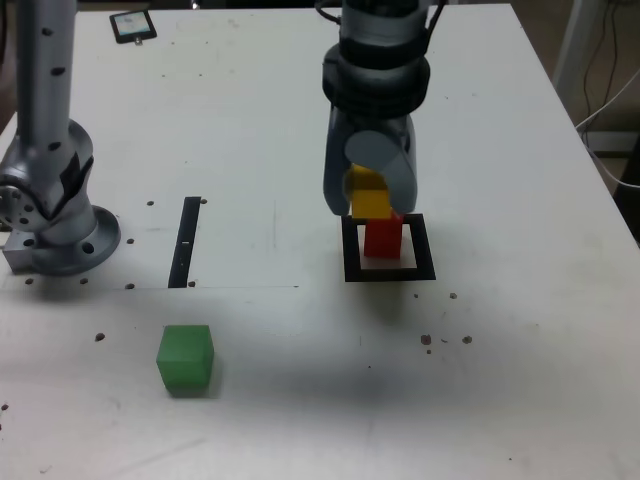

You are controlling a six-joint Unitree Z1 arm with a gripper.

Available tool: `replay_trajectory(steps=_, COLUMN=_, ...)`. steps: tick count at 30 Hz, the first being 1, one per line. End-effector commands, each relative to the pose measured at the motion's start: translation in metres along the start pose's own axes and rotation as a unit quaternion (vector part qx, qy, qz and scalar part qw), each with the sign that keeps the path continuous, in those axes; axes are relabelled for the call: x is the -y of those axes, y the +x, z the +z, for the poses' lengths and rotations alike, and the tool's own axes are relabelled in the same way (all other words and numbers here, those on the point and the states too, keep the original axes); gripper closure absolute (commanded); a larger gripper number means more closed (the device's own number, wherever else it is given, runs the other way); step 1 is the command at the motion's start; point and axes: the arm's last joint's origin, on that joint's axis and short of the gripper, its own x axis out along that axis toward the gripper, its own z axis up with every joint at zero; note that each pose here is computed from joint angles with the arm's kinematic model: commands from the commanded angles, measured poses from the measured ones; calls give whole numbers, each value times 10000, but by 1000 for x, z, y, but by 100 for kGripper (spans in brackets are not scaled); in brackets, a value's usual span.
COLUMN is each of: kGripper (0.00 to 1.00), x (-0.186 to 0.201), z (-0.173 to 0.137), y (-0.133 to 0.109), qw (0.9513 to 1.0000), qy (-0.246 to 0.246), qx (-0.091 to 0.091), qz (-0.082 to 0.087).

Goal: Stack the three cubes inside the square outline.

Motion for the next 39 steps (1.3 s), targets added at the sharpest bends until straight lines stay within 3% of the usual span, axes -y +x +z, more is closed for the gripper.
replay_trajectory(steps=1, kGripper=78, x=1, z=4, y=2, qw=10000, qy=31, qx=-20, qz=-2)
replay_trajectory(steps=11, kGripper=77, x=1, z=11, y=9, qw=9999, qy=103, qx=-73, qz=16)
replay_trajectory(steps=14, kGripper=71, x=0, z=11, y=11, qw=9999, qy=108, qx=-101, qz=10)
replay_trajectory(steps=17, kGripper=54, x=0, z=12, y=14, qw=9998, qy=115, qx=-147, qz=8)
replay_trajectory(steps=22, kGripper=15, x=0, z=14, y=19, qw=9998, qy=157, qx=-130, qz=14)
replay_trajectory(steps=25, kGripper=3, x=0, z=14, y=19, qw=9998, qy=168, qx=-118, qz=20)
replay_trajectory(steps=33, kGripper=1, x=-1, z=9, y=15, qw=9998, qy=166, qx=-108, qz=38)
replay_trajectory(steps=39, kGripper=1, x=-4, z=-18, y=-9, qw=9998, qy=179, qx=-41, qz=44)
